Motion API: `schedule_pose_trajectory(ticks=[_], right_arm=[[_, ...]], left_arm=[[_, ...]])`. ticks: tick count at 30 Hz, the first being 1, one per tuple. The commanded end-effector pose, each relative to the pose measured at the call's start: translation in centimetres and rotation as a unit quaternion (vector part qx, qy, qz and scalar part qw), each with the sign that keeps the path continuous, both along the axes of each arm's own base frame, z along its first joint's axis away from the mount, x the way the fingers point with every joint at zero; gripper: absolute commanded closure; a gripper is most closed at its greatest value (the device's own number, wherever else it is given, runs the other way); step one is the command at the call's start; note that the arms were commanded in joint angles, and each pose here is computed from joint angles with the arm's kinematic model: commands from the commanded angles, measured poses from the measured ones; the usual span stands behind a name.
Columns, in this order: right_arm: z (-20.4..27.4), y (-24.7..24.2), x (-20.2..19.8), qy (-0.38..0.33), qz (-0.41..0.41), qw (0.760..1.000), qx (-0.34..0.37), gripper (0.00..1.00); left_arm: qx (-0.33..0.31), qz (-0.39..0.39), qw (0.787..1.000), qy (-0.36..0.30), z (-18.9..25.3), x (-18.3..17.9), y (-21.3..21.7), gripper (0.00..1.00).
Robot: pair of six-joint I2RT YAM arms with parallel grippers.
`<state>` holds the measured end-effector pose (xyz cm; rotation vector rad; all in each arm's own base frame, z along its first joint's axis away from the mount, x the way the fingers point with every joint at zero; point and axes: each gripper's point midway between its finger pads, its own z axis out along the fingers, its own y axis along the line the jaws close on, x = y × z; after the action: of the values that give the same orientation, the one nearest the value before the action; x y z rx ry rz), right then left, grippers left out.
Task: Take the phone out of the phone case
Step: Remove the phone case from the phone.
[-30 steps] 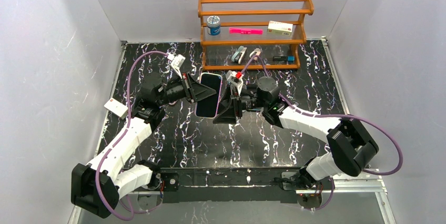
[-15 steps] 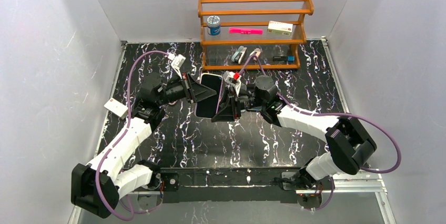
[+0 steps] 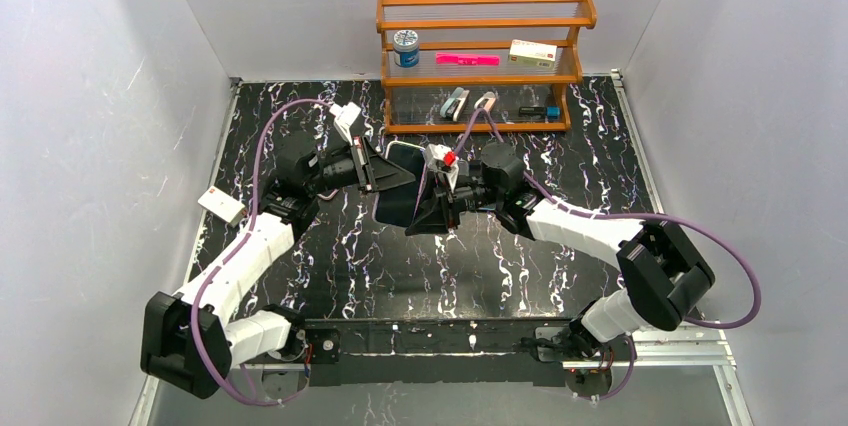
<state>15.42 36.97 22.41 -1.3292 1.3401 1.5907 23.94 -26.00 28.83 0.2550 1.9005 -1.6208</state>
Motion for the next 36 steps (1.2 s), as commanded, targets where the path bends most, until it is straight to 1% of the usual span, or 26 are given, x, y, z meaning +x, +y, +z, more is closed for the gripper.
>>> schedule_pose_trajectory(ticks=[1,7,11,14,16,19,21,26,30,34,36], right_arm=[[1.7,1.2,1.7,-0.076,-0.027,0.996,0.023,0.99],[1.9,2.2,3.8,-0.062,-0.070,0.996,0.011,0.99],[2.0,2.5,6.4,-0.037,-0.149,0.988,-0.003,0.99],[2.5,2.2,7.9,-0.019,-0.208,0.978,0.002,0.99],[2.5,1.7,8.5,-0.002,-0.240,0.971,0.002,0.88],[2.0,1.0,8.0,0.017,-0.251,0.968,-0.003,0.66],[1.8,0.4,7.6,0.032,-0.257,0.966,-0.007,0.54],[1.0,-1.7,6.4,0.061,-0.287,0.956,-0.017,0.31],[1.3,-3.2,5.0,0.103,-0.300,0.948,-0.011,0.22],[2.7,-3.4,3.0,0.167,-0.274,0.947,0.025,0.18],[3.0,-3.3,2.3,0.207,-0.266,0.941,0.034,0.18]], left_arm=[[-0.043,0.001,0.999,-0.018,4.6,-0.5,-0.1,1.00],[-0.065,-0.019,0.997,-0.021,5.6,-2.1,0.0,1.00],[-0.068,-0.025,0.997,-0.023,5.6,-2.8,0.1,1.00],[-0.068,-0.020,0.997,-0.023,4.9,-2.9,0.3,1.00],[-0.072,-0.003,0.997,-0.033,4.6,-2.6,0.5,1.00],[-0.073,0.033,0.995,-0.052,4.2,-1.9,0.9,1.00],[-0.071,0.060,0.994,-0.062,4.1,-1.1,1.3,1.00],[-0.055,0.145,0.984,-0.085,3.5,1.3,2.7,1.00],[-0.041,0.198,0.975,-0.091,2.7,2.4,3.9,1.00],[-0.056,0.216,0.971,-0.085,2.2,2.8,4.2,1.00],[-0.066,0.217,0.970,-0.082,2.3,2.9,4.2,1.00]])
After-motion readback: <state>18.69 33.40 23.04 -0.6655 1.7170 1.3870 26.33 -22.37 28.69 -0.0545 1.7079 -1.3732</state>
